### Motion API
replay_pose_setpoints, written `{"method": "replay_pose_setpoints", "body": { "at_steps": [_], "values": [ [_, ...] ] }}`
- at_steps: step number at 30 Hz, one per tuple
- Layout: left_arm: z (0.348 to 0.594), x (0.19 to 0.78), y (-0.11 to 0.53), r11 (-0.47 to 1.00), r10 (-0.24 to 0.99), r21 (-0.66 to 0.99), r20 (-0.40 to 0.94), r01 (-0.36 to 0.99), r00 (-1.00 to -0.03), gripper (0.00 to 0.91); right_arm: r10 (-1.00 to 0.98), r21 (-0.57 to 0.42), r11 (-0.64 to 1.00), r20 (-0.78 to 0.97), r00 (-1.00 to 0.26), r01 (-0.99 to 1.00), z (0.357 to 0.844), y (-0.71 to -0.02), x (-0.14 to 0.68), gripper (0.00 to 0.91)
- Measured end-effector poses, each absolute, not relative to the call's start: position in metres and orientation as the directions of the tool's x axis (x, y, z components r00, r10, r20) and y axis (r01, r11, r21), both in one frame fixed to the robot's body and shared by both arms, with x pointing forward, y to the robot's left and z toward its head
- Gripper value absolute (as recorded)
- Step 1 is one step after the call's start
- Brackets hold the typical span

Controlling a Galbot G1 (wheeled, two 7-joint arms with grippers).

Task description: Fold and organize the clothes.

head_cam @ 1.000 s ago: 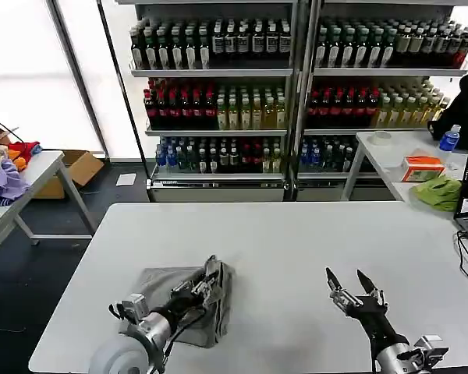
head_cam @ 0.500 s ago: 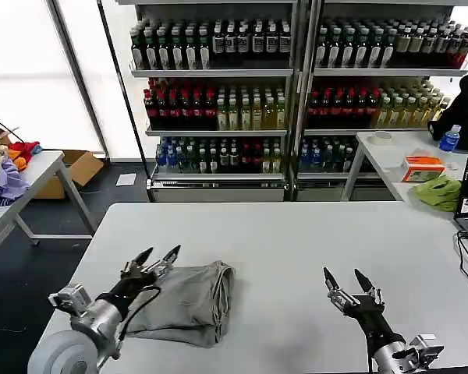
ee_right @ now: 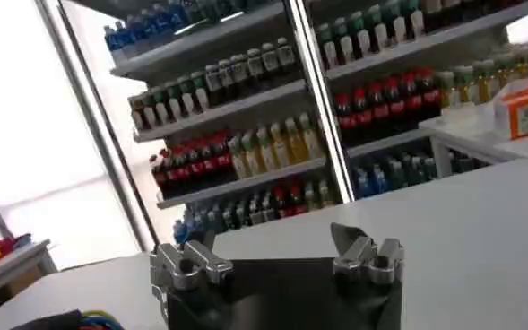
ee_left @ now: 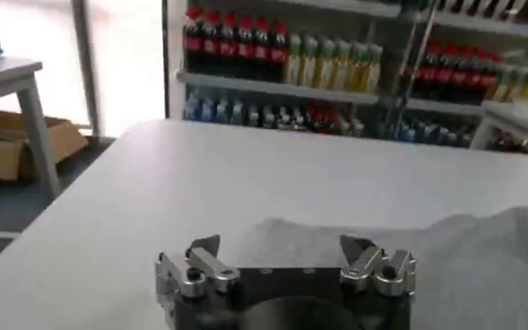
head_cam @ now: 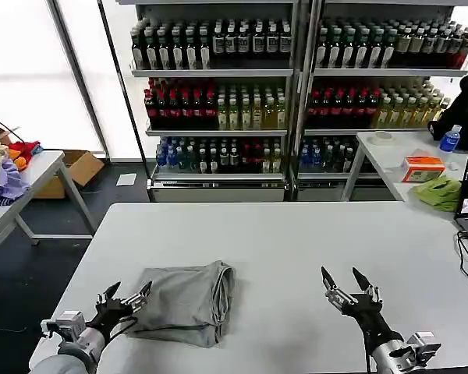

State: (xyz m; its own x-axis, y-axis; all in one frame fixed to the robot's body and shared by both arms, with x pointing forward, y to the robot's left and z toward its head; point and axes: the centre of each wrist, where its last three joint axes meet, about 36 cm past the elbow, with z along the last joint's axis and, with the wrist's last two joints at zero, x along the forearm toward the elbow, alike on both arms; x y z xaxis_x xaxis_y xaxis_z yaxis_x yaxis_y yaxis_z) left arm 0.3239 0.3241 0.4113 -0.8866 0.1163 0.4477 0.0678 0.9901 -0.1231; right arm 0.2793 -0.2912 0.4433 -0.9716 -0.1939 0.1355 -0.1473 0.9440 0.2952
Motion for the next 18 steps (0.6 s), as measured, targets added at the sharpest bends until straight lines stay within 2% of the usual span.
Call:
{"method": "replay_pose_setpoints", "body": {
  "at_steps": [7,8,9,10,11,12,14,18],
  "values": [
    [0.392,0.324,0.323,0.992,0.089,-0.117,0.489,0.036,-0.868,0.907,-0.187,0.294,0.945,0.134,-0.973,-0.142,0.443,-0.292,0.278,0.907],
    [0.390,0.324,0.322,0.992,0.089,-0.119,0.492,0.035,-0.866,0.836,-0.187,0.294,0.945,0.133,-0.973,-0.142,0.443,-0.292,0.279,0.907],
    [0.388,0.323,0.320,0.992,0.091,-0.121,0.496,0.034,-0.864,0.544,-0.187,0.295,0.945,0.133,-0.973,-0.141,0.443,-0.292,0.279,0.907],
    [0.387,0.323,0.319,0.992,0.091,-0.123,0.498,0.034,-0.862,0.423,-0.187,0.296,0.945,0.133,-0.973,-0.142,0.443,-0.292,0.279,0.907],
    [0.386,0.323,0.317,0.992,0.093,-0.125,0.498,0.035,-0.862,0.161,-0.188,0.298,0.944,0.133,-0.973,-0.142,0.443,-0.291,0.279,0.907],
    [0.385,0.324,0.315,0.991,0.095,-0.128,0.498,0.036,-0.862,0.040,-0.187,0.298,0.944,0.132,-0.973,-0.141,0.443,-0.291,0.278,0.907],
    [0.383,0.324,0.312,0.990,0.098,-0.133,0.498,0.035,-0.862,0.000,-0.188,0.299,0.944,0.130,-0.974,-0.142,0.443,-0.290,0.278,0.907],
    [0.380,0.322,0.304,0.987,0.109,-0.159,0.500,0.032,-0.859,0.010,-0.185,0.295,0.945,0.127,-0.974,-0.141,0.446,-0.291,0.277,0.907]
  ]
}}
